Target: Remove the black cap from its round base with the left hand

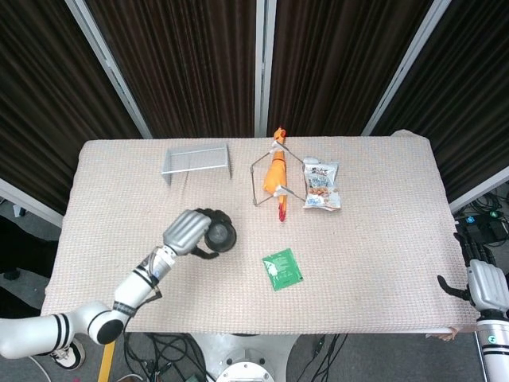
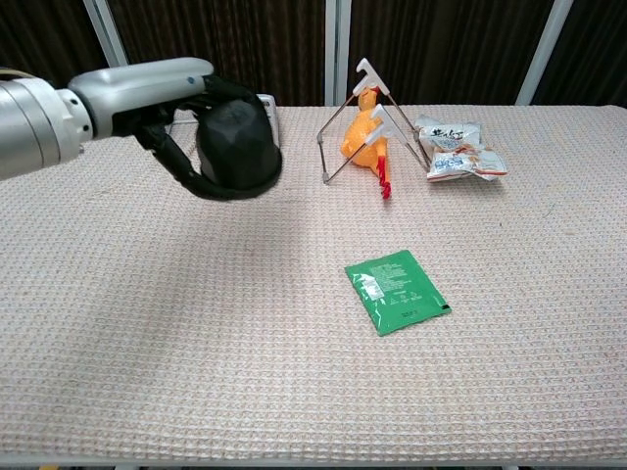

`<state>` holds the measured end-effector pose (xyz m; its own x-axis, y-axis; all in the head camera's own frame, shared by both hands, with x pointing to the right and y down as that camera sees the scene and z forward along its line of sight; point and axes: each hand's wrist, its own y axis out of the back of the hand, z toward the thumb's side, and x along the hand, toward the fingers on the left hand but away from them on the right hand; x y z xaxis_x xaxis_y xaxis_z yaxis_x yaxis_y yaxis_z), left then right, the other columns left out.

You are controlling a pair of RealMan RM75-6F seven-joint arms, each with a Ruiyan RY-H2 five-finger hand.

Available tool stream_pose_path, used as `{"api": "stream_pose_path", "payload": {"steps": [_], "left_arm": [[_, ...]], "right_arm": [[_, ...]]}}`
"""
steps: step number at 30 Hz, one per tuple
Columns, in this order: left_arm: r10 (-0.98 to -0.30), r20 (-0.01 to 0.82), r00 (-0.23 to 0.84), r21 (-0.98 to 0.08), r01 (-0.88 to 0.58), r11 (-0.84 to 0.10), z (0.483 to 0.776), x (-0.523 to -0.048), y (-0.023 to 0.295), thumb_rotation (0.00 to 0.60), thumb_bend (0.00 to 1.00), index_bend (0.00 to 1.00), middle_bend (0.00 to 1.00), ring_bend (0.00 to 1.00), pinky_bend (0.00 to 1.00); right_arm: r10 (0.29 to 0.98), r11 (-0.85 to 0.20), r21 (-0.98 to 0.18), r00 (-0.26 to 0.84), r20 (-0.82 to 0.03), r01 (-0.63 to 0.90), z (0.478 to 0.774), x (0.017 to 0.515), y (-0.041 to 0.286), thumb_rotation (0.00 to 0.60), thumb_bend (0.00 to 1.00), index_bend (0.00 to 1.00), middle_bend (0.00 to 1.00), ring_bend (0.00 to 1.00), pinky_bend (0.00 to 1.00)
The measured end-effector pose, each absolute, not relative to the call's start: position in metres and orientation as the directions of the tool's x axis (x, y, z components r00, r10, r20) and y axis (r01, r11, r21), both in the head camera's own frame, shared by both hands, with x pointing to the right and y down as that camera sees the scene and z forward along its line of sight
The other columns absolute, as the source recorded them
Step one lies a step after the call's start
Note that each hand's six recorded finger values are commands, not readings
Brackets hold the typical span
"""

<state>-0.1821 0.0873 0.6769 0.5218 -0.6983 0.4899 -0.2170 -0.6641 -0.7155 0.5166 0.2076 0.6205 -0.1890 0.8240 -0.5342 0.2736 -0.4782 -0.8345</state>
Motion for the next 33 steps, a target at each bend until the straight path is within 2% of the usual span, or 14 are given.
{"api": "stream_pose_path", "payload": {"steps": [3,6,9,15,21,28,33], "left_arm": [[-0.783,0.496,0.376,-0.766,-0.235,-0.599,0.688,-0.228,0.052,0.600,0.31,0.48,0.52,0.32,0.36],[-0.843,0.481,0.240,-0.807,-0.253,-0.533,0.688,-0.272,0.021,0.600,0.31,0.48,0.52,0.32,0.36],[-0.853,0.485,0.191,-0.812,-0.264,-0.520,0.685,-0.290,0.012,0.600,0.31,0.48,0.52,0.32,0.36],[-0.780,0.554,0.293,-0.729,-0.282,-0.624,0.694,-0.261,0.048,0.600,0.30,0.48,0.52,0.32,0.36],[-0.732,0.553,0.397,-0.670,-0.310,-0.675,0.709,-0.228,0.090,0.600,0.30,0.48,0.52,0.32,0.36],[-0.761,0.527,0.378,-0.719,-0.279,-0.637,0.732,-0.233,0.097,0.600,0.30,0.48,0.52,0.32,0.36],[-0.747,0.565,0.350,-0.714,-0.247,-0.655,0.759,-0.240,0.102,0.600,0.30,0.48,0.52,0.32,0.36]], "right_arm": [[0.823,-0.482,-0.833,-0.187,-0.537,0.271,0.622,0.516,0.207,0.600,0.20,0.00,0.01,0.00,0.00],[0.822,-0.487,-0.832,-0.184,-0.540,0.267,0.623,0.514,0.207,0.600,0.20,0.00,0.01,0.00,0.00],[0.821,-0.490,-0.831,-0.180,-0.542,0.263,0.624,0.512,0.207,0.600,0.20,0.00,0.01,0.00,0.00],[0.821,-0.494,-0.829,-0.173,-0.544,0.261,0.624,0.508,0.207,0.600,0.20,0.00,0.01,0.00,0.00],[0.831,-0.472,-0.841,-0.184,-0.524,0.263,0.618,0.512,0.204,0.600,0.20,0.00,0.02,0.00,0.00],[0.844,-0.448,-0.850,-0.183,-0.505,0.279,0.611,0.515,0.199,0.600,0.20,0.00,0.02,0.00,0.00],[0.857,-0.430,-0.862,-0.178,-0.483,0.270,0.603,0.513,0.193,0.600,0.20,0.00,0.02,0.00,0.00]]}}
